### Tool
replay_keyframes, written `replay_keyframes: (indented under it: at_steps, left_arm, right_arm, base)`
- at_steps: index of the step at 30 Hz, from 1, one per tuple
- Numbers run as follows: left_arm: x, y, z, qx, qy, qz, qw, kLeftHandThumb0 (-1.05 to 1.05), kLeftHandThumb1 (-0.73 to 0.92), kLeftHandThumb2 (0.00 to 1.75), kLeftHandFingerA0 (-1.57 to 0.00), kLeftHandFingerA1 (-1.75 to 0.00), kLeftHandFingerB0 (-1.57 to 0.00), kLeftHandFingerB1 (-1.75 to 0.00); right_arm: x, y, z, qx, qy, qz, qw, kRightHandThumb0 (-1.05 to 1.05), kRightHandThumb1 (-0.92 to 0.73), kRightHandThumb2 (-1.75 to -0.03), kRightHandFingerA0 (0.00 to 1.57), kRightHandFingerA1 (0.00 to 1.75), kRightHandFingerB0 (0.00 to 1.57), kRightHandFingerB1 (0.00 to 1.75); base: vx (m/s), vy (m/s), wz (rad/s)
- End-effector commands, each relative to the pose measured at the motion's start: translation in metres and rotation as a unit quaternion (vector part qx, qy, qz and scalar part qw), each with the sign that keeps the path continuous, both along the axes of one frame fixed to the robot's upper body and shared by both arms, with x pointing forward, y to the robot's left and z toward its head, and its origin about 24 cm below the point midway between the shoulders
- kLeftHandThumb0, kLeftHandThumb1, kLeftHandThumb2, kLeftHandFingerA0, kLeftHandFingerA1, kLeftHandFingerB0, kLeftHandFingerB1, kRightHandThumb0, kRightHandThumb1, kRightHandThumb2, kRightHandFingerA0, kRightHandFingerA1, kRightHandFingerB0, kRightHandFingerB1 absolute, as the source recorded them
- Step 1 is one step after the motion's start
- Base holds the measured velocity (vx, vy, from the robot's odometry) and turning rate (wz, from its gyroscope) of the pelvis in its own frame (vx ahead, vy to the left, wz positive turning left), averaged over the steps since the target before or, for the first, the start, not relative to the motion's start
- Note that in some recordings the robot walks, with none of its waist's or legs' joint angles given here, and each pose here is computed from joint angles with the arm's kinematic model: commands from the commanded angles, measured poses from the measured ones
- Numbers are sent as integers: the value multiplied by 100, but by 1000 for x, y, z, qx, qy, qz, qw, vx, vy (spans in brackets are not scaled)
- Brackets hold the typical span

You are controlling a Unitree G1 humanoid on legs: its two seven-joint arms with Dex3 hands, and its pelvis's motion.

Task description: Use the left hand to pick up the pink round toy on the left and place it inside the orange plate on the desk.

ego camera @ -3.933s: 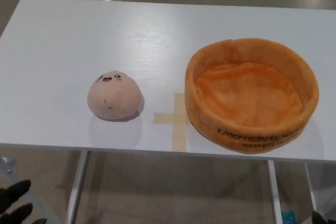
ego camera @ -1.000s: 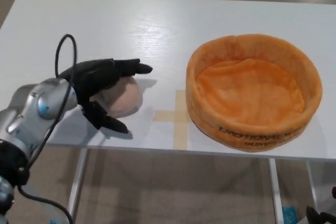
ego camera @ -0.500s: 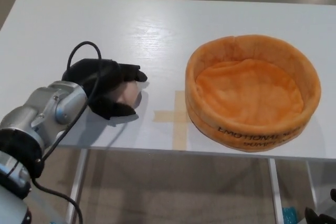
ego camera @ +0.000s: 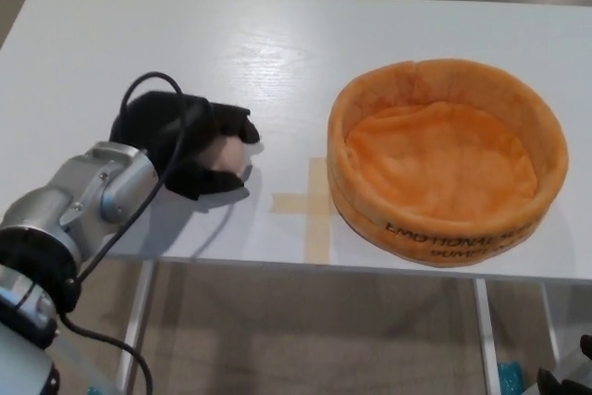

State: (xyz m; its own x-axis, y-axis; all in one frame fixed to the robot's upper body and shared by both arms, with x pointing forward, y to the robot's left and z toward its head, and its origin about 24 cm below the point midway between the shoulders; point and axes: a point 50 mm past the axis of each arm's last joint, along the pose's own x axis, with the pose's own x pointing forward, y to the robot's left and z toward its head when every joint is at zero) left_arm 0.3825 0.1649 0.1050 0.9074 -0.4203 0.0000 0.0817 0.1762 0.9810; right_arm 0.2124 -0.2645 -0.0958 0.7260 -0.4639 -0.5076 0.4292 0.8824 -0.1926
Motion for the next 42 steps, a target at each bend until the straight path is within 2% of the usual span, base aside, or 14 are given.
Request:
replay_keyframes:
  at_steps: [1,8,9,12,16,20,24,30,34,38,39,40,41,42]
  left_arm:
    - [4,2,44,-55,-76,-25,995,-32,79,63,-84,-110,-62,-46]
    - [8,-13,86,-86,-133,-53,986,-30,76,66,-81,-154,-79,-55]
    - [8,-17,90,-87,-134,-59,985,-30,79,66,-77,-162,-79,-66]
    - [12,-38,103,-82,-131,-80,985,-33,80,68,-76,-163,-76,-77]
    - [14,-58,113,-76,-128,-94,984,-34,80,63,-81,-157,-83,-55]
    - [13,-85,119,-75,-129,-124,981,-33,76,66,-75,-160,-77,-80]
    - [8,-119,122,-87,-119,-160,976,-31,69,65,-81,-157,-83,-65]
    - [-1,-160,112,-98,-91,-193,972,-27,71,65,-81,-152,-86,-62]
    - [-10,-183,93,-114,-61,-218,967,-23,74,62,-74,-149,-70,-108]
    - [-13,-192,79,-105,-46,-213,970,-37,58,83,-89,-130,-70,-102]
    - [-14,-195,73,-97,-44,-212,971,-24,69,62,-72,-158,-65,-116]
    - [-14,-196,72,-95,-43,-211,972,-24,69,62,-72,-158,-65,-116]
    - [-14,-197,66,-90,-19,-211,973,-21,65,61,-80,-136,-80,-57]
    - [-14,-197,66,-90,-19,-211,973,-21,65,61,-80,-136,-80,-57]
  right_arm:
    - [-6,-2,-3,-3,8,-9,1000,-27,-37,-78,26,88,22,69]
    - [-5,-3,-2,-1,2,-9,1000,-22,-30,-93,36,72,27,65]
    - [-5,-3,-2,1,1,-11,1000,-27,-35,-79,26,95,22,79]
    - [-5,-2,-2,6,3,-7,1000,-22,-30,-93,36,71,26,64]
    - [-6,-1,-3,7,5,-6,1000,-30,-32,-86,33,79,25,68]
    - [-5,1,-4,9,7,-5,1000,-25,-34,-82,28,93,23,76]
    - [-4,2,-4,7,9,-2,1000,-23,-28,-93,41,75,29,66]
    - [-4,4,-5,23,6,-12,1000,-23,-37,-78,28,91,26,74]
    - [-4,7,-5,23,1,-9,1000,-21,-30,-93,40,74,30,66]
    - [-3,7,-5,23,3,-7,1000,-22,-30,-94,40,74,30,67]
    - [-3,6,-5,17,5,-9,1000,-26,-35,-79,34,97,28,81]
    - [-3,6,-4,15,6,-10,1000,-26,-35,-79,34,97,28,81]
    - [-3,5,-4,17,4,-8,1000,-21,-30,-95,43,76,32,69]
    - [-3,5,-4,17,4,-8,1000,-21,-30,-95,43,76,32,69]
  base:
    - [0,0,0]
    - [0,0,0]
    - [0,0,0]
    - [0,0,0]
    - [0,0,0]
    - [0,0,0]
    - [0,0,0]
    - [0,0,0]
    - [0,0,0]
    - [0,0,0]
    - [0,0,0]
    - [0,0,0]
    - [0,0,0]
    - [0,0,0]
